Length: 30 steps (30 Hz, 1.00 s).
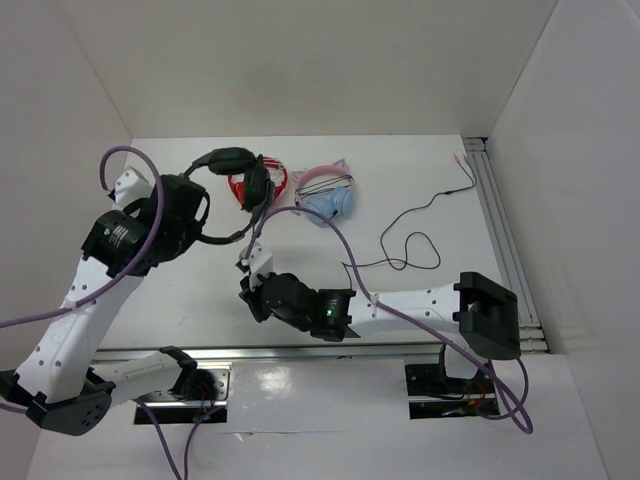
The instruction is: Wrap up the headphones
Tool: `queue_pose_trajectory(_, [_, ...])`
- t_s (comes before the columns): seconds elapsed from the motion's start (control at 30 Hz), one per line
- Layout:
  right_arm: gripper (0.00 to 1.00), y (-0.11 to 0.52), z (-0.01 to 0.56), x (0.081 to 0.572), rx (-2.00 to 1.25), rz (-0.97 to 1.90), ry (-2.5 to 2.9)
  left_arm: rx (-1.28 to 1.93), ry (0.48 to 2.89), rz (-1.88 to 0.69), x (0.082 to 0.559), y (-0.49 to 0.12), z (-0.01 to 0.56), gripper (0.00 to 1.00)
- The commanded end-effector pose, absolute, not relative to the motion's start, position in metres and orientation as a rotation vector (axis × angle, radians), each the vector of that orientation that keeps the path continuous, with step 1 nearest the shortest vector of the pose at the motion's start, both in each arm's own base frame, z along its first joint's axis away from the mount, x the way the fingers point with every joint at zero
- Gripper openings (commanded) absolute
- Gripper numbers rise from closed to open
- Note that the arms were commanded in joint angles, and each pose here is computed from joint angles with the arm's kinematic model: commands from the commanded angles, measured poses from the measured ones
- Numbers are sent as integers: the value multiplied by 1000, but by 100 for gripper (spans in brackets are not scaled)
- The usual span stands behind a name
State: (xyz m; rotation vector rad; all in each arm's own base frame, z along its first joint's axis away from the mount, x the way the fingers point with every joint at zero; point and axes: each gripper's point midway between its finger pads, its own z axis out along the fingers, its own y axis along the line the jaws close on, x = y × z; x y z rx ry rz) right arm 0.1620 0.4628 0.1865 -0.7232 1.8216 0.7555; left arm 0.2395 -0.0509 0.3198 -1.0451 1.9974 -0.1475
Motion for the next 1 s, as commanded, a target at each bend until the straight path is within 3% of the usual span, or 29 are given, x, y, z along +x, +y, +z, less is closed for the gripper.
queue_pose_trajectory(0.0, [0,477,207,132,-834,848,1756,-1188,1794,-126,255,-29,329,0])
queue_pose_trajectory(0.37, [0,480,253,93,-1070,1090,1589,-1056,1997,191,257,-18,267,0])
queue_pose_trajectory(0.57, [0,461,283,142,-988,1157,1593,-980,2102,335,253,-12,238,0])
queue_pose_trajectory(0.97, [0,451,332,189,-933,1232,1583,-835,2185,243,268,-22,226,0])
